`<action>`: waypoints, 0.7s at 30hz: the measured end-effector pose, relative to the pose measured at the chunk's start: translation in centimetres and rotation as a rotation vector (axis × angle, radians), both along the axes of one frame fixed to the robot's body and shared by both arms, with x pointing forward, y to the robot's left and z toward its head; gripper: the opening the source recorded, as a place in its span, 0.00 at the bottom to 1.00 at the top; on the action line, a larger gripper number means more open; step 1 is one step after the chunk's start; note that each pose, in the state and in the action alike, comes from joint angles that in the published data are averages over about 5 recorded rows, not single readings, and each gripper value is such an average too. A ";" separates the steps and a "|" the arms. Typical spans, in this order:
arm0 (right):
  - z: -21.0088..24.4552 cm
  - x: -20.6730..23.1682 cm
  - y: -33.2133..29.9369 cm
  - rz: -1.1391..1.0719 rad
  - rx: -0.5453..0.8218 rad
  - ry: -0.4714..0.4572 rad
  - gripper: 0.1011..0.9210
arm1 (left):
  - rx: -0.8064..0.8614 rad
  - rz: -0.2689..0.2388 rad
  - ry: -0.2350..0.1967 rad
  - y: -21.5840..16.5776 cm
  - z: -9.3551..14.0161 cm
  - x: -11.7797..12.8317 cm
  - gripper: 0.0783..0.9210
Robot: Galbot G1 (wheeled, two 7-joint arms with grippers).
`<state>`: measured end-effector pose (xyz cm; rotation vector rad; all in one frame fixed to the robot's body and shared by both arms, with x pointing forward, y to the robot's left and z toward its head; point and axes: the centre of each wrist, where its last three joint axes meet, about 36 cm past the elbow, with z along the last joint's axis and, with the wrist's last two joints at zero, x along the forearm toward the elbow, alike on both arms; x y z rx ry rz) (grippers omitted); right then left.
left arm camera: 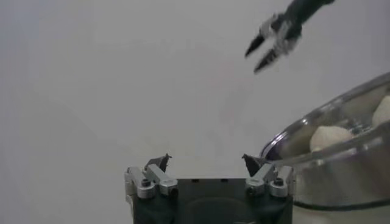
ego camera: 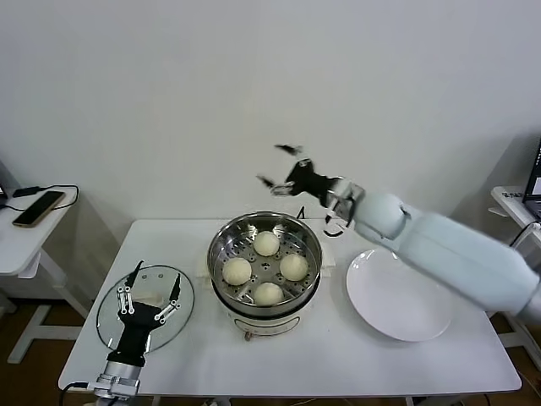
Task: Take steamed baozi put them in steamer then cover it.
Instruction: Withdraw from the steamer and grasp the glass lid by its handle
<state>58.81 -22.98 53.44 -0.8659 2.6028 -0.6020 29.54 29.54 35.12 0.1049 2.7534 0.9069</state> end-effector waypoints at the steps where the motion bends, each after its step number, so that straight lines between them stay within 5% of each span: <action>1: -0.8 -0.4 -0.6 -0.044 0.049 -0.009 0.88 | 0.024 0.005 -0.002 0.3 -0.2 0.1 0.88; 9: -7.7 -4.4 -5.3 -0.355 0.330 -0.042 0.88 | 0.308 0.065 0.003 3.4 -1.9 1.0 0.88; 21: -17.4 -12.3 -9.7 -0.628 0.443 0.023 0.88 | 0.775 0.137 0.133 8.2 -5.0 0.1 0.88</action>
